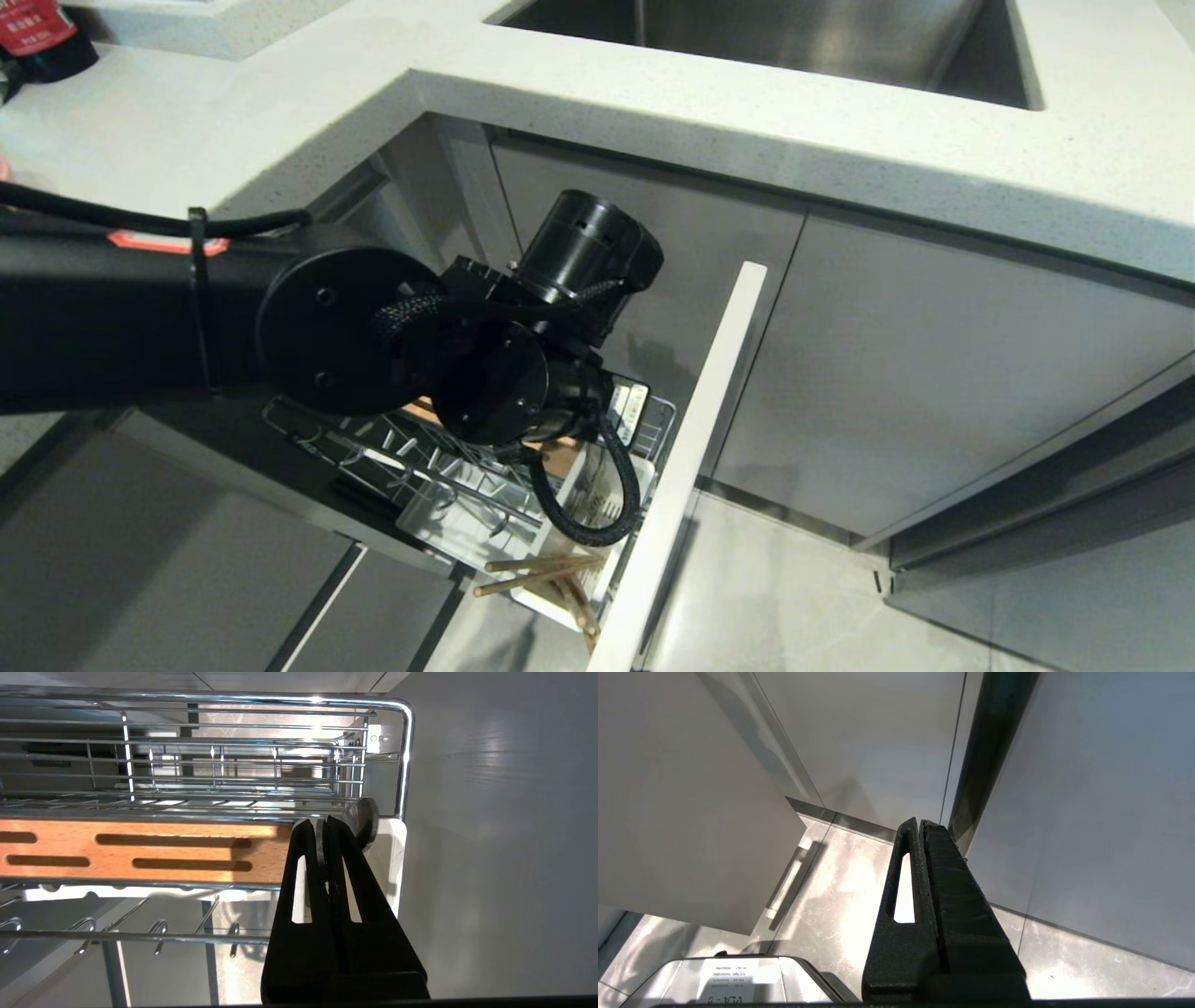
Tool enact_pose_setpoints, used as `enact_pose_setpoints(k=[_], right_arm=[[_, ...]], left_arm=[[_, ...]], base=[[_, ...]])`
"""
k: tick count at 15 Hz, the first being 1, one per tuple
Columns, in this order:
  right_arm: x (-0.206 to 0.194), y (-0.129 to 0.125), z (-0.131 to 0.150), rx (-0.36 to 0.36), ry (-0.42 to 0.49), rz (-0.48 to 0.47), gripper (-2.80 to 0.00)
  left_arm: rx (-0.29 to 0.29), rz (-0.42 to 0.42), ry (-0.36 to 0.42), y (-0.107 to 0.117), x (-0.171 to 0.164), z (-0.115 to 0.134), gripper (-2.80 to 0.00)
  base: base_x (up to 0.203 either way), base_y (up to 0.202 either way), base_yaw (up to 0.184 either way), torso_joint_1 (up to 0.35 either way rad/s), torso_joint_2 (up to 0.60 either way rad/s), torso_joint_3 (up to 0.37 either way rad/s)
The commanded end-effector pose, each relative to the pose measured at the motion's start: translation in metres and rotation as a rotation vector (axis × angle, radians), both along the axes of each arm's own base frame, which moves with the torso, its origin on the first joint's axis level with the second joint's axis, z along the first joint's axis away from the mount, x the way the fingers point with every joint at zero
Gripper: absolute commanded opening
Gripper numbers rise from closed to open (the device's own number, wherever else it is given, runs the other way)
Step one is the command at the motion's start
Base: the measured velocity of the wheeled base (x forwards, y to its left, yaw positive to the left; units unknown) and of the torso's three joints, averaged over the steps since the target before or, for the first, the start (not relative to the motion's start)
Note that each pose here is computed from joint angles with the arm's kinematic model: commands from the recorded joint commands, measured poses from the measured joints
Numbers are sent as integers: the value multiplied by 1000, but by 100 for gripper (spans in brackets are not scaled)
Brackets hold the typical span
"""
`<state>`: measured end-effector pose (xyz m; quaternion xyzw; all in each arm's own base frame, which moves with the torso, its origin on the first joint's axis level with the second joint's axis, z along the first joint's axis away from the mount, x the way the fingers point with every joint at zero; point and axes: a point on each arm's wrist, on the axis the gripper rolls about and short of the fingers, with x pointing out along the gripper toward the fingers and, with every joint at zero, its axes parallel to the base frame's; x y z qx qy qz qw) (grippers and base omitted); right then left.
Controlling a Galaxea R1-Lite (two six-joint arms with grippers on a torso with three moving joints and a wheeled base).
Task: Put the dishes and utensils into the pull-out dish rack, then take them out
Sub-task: Take the spoon out of the cupboard
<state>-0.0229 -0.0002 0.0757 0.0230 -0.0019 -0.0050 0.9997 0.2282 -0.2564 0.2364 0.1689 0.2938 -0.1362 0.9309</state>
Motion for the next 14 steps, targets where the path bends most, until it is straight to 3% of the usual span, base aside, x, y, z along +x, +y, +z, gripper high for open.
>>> enact_pose_setpoints(k=[1, 14], right_arm=[[0, 0, 0, 0, 1, -1, -280], [0, 0, 0, 0, 1, 1, -280]], left_arm=[[-18, 3, -17, 6, -5, 10, -280], [-80, 15, -94, 25, -24, 42, -280]], base=[[0, 0, 0, 0, 0, 0], [0, 0, 0, 0, 0, 0]])
